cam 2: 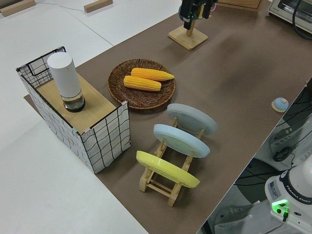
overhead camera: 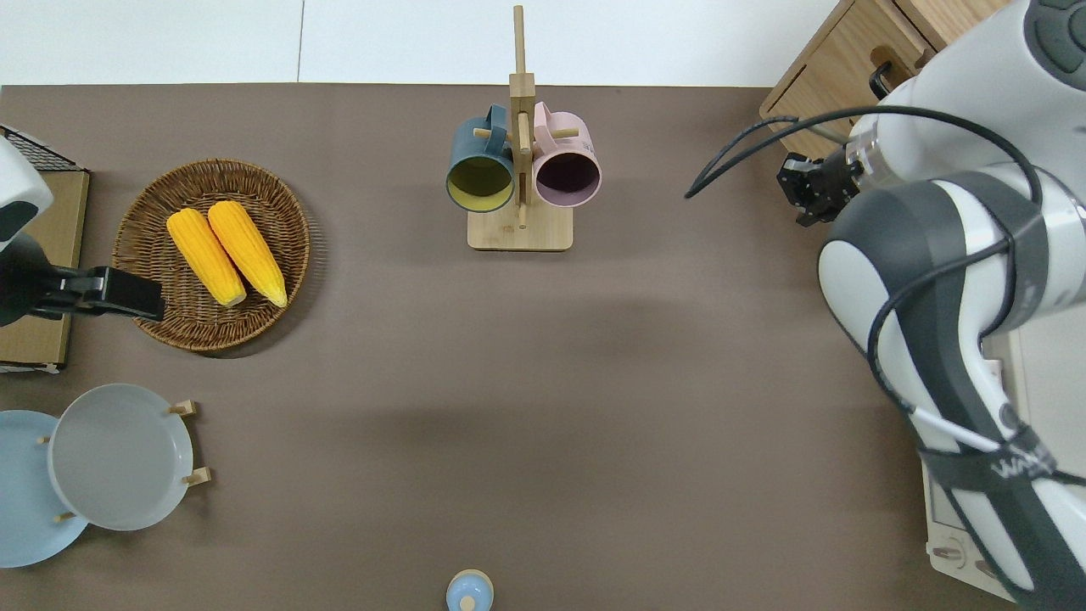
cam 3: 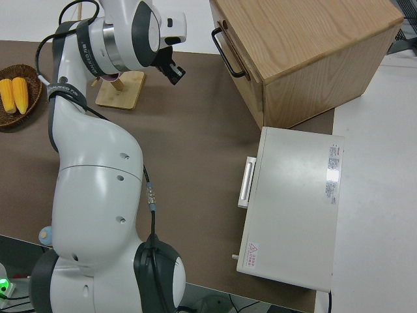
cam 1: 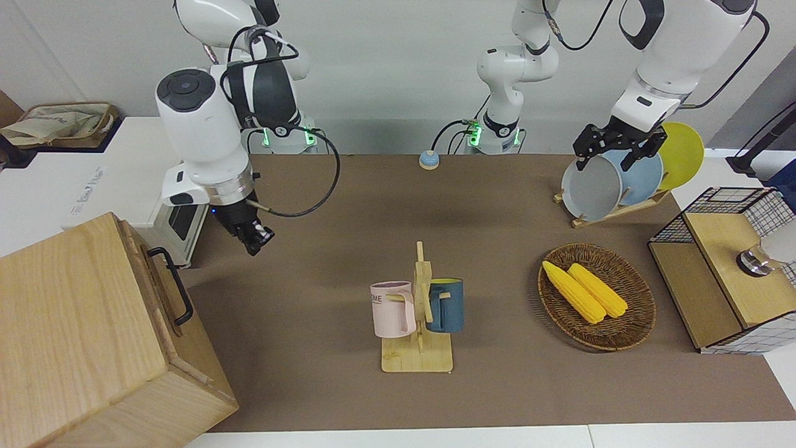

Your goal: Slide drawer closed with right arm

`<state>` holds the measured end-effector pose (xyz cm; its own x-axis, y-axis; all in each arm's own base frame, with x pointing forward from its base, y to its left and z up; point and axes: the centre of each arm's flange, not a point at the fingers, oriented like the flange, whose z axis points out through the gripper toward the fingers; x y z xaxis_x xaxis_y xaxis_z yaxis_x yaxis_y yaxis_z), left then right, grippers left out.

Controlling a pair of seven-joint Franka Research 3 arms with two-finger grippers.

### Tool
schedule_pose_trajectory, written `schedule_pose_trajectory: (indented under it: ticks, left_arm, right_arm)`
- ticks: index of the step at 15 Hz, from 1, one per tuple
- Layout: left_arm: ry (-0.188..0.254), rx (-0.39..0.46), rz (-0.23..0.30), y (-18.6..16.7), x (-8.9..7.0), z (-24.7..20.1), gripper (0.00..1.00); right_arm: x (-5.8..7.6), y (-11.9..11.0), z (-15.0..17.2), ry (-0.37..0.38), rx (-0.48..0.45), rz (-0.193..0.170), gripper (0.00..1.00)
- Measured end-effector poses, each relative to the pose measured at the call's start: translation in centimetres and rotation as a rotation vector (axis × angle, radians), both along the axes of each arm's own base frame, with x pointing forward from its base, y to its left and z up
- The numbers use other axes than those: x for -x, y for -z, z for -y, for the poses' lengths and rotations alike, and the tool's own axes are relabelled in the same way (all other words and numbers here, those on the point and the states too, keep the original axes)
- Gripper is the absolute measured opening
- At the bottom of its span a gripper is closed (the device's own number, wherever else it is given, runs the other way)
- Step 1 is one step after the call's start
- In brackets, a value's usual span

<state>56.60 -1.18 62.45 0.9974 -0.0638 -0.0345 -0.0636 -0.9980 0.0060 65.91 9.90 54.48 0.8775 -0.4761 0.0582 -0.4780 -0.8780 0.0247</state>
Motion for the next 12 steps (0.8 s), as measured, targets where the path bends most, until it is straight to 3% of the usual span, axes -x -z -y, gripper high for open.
schedule_pose_trajectory:
  ticks: [2,7,12]
  left_arm:
    - [0.0,0.0,0.0,0.0,0.0,0.0,1.0]
    - [0.0,0.0,0.0,0.0,0.0,0.0,1.0]
    - [0.0,0.0,0.0,0.0,0.0,0.0,1.0]
  right_arm:
    - [2.6,-1.9,-1.7,-0.124,0.024,-0.022,0.01]
    - [7.2,-5.4,-1.8,-0.316,0.066,-0.02,0.01]
    - [9.2,-7.4,3.6,-0.405,0.005,-0.029,0.01]
